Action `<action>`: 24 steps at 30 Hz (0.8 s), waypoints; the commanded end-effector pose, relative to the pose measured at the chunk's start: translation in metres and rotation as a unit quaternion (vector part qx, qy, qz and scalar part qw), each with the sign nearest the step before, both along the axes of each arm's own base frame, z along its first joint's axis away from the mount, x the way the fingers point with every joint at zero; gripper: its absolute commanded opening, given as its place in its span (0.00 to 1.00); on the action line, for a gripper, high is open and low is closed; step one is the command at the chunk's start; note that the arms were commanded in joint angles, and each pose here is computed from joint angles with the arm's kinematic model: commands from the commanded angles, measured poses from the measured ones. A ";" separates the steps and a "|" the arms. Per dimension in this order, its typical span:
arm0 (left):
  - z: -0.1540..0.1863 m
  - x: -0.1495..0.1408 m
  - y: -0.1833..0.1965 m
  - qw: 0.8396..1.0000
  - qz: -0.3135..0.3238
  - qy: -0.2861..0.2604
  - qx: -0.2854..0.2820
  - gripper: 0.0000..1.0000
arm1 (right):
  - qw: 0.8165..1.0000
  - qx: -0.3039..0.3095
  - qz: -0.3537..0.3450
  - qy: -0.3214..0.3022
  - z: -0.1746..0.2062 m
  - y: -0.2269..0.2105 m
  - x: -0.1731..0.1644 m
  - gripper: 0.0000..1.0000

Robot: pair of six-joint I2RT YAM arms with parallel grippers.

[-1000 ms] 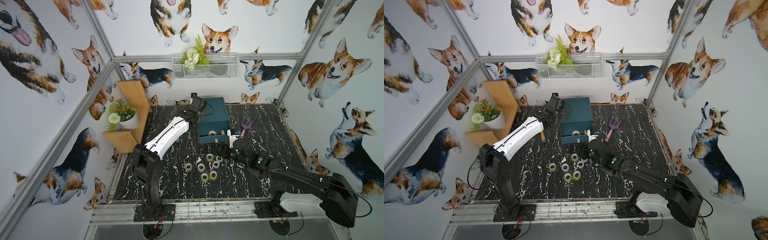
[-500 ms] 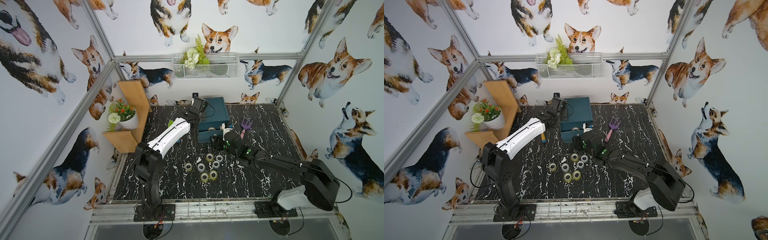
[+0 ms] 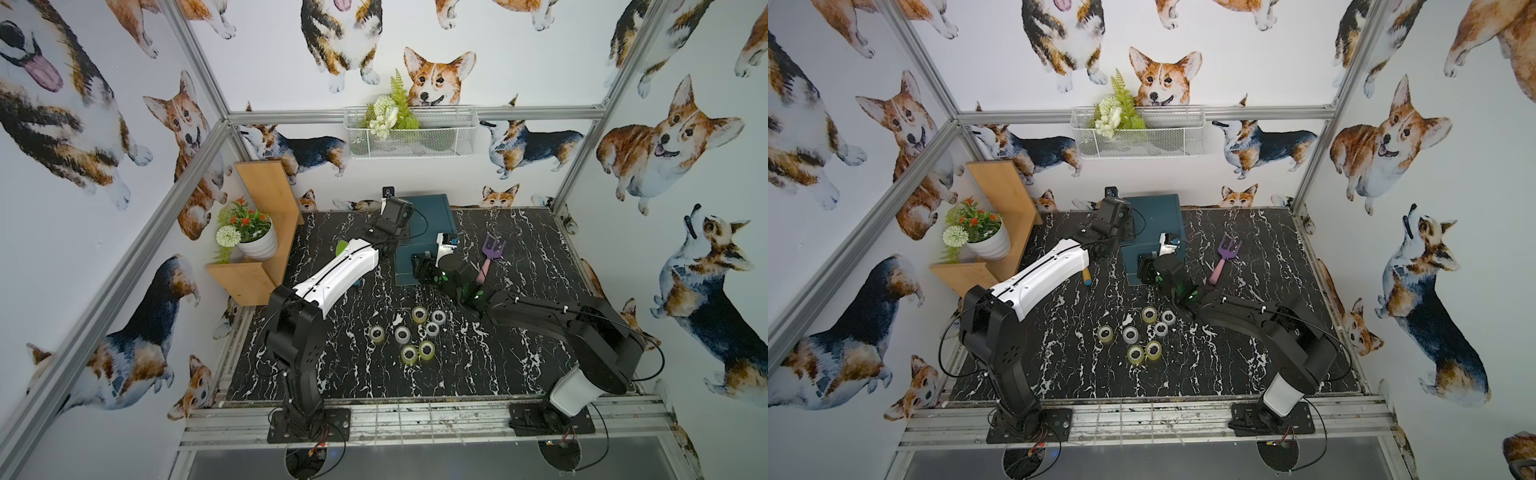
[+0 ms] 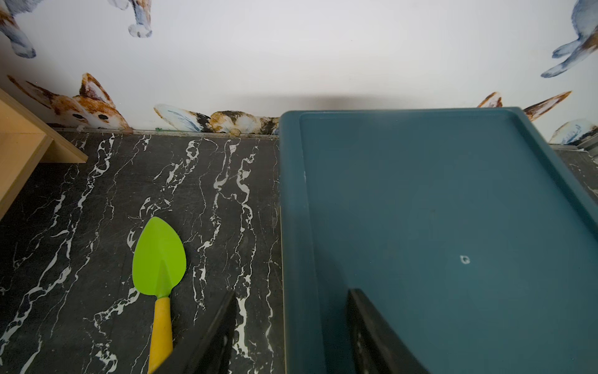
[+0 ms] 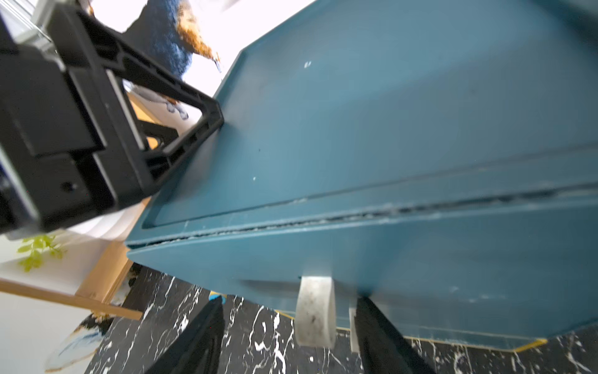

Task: Place the transparent tape into the drawer according to color
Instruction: Close the drawer of the storage box.

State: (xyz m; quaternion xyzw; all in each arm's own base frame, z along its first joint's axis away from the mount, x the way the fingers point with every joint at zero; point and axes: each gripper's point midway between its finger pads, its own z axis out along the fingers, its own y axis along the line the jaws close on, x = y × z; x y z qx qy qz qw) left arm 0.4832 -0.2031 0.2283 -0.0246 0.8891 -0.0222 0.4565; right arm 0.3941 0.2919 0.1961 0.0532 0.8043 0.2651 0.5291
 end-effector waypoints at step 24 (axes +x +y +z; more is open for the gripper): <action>0.009 -0.051 0.013 0.997 -0.039 0.054 -0.030 0.77 | 0.997 0.073 0.031 0.014 0.005 -0.016 -0.063 0.64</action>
